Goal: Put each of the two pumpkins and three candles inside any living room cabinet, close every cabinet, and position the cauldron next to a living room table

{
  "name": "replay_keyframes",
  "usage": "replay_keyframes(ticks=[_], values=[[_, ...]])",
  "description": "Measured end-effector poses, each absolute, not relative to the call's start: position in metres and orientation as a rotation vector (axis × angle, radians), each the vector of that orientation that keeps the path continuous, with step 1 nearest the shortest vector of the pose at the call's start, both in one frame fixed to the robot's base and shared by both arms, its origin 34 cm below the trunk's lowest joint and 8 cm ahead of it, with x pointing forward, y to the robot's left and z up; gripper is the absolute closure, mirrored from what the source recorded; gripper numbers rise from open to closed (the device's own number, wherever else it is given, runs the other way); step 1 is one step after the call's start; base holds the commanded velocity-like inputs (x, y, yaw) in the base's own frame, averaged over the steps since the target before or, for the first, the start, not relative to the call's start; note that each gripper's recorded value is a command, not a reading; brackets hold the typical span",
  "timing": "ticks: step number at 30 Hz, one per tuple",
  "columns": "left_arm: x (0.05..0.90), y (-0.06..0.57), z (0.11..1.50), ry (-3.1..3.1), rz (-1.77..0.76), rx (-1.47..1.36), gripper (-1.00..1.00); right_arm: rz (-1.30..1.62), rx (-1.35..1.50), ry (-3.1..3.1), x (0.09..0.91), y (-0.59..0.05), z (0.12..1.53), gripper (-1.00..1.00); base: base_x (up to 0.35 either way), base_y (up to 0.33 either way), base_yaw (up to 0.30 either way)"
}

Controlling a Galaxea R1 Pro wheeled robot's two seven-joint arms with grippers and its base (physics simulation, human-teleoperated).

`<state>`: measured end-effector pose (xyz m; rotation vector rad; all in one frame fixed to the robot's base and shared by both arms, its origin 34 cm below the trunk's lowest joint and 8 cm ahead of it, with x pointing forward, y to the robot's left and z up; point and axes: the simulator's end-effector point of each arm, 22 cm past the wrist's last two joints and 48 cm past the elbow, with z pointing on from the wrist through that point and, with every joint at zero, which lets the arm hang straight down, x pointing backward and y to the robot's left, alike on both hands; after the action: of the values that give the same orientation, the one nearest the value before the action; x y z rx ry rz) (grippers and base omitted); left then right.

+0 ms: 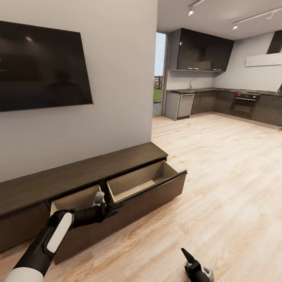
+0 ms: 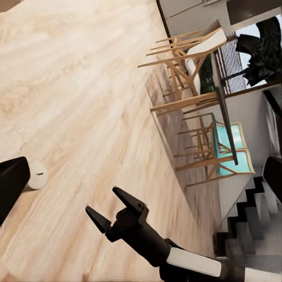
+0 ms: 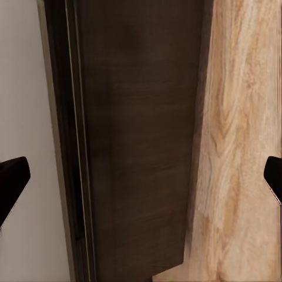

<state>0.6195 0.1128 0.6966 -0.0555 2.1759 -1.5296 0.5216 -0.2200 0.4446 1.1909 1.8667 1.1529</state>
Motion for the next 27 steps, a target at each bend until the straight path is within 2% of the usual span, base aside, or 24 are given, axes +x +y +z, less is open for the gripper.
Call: replay_keyframes(ticks=[10,27], values=[[0.6196,0.1134,0.6942,2.179,-1.529,-0.060,-1.00,1.150,1.195,1.871,0.5203,-0.2200,0.4425,-1.00,0.068,-0.002,-0.226],[0.6196,0.1139,0.6934,2.179,-1.531,-0.064,-1.00,1.151,1.195,1.871,0.5202,-0.2199,0.4425,-1.00,0.239,-0.038,-0.011]])
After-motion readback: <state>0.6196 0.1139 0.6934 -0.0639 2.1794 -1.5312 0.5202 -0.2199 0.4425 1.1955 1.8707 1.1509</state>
